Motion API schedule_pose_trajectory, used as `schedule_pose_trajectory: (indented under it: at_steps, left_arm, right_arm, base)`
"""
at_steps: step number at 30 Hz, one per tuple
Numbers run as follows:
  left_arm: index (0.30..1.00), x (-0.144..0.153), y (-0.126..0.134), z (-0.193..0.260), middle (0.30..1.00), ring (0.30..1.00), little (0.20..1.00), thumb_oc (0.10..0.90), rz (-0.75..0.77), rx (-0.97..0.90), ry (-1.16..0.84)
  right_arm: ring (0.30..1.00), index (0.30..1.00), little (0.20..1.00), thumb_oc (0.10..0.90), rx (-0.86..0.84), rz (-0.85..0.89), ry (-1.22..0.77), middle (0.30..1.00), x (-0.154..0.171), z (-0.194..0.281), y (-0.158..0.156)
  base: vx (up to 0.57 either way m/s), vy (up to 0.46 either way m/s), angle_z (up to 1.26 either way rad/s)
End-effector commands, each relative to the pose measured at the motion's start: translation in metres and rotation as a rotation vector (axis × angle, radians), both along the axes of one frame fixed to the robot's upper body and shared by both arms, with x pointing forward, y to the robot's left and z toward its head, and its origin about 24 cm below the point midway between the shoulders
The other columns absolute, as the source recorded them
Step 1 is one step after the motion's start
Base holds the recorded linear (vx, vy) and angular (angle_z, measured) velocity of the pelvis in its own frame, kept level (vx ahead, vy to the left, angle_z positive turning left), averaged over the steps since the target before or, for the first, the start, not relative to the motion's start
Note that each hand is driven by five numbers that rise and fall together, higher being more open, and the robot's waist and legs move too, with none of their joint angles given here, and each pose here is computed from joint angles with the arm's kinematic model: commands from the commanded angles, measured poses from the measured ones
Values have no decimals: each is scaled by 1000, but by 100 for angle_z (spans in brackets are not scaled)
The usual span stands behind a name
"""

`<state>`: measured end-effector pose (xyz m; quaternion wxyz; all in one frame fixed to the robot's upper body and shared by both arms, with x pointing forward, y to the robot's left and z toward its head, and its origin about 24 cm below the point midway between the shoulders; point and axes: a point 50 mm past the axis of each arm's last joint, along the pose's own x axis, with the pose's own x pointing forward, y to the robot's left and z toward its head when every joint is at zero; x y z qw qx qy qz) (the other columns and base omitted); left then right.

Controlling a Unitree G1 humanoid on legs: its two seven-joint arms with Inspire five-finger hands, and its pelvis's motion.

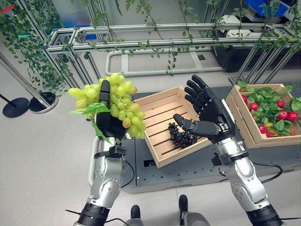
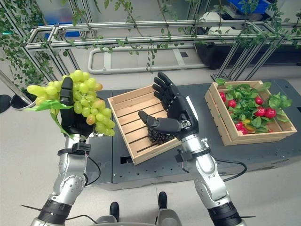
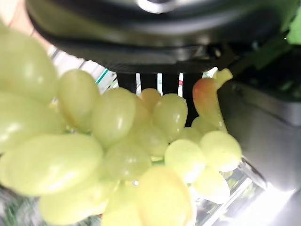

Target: Pick up the fruits from the basket on one side to the basket on the other side

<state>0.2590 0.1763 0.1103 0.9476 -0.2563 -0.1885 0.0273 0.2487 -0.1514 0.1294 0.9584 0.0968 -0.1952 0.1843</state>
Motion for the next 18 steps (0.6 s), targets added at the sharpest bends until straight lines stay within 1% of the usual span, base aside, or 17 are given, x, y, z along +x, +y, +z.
schedule_pose_trajectory:
  at_steps: [1,2,5,8,11,18]
  left_arm:
    - [300,1,4,51,300,300,300,400,98,204,-305]
    - [300,0,5,54,300,300,300,400,137,237,-323]
    - [300,-3,4,59,300,300,300,400,184,271,-362]
    - [300,-4,1,64,300,300,300,400,197,281,-393]
    - [300,-5,-6,68,300,300,300,400,186,279,-419]
    - [300,-5,-16,75,300,300,300,400,105,229,-444]
  right_arm:
    - [900,900,900,800,125,115,-195,900,-7,40,11]
    - [900,900,900,800,126,131,-194,900,-7,41,14]
    - [900,900,900,800,132,171,-181,900,-7,42,20]
    - [900,900,900,800,139,209,-160,900,-7,40,26]
    - [900,900,900,800,142,250,-138,900,-7,39,34]
    - [900,900,900,800,149,376,-81,900,-7,35,50]
  base:
    - [0,0,0]
    - [0,0,0]
    - [0,0,0]
    - [0,0,0]
    - [0,0,0]
    - [0,0,0]
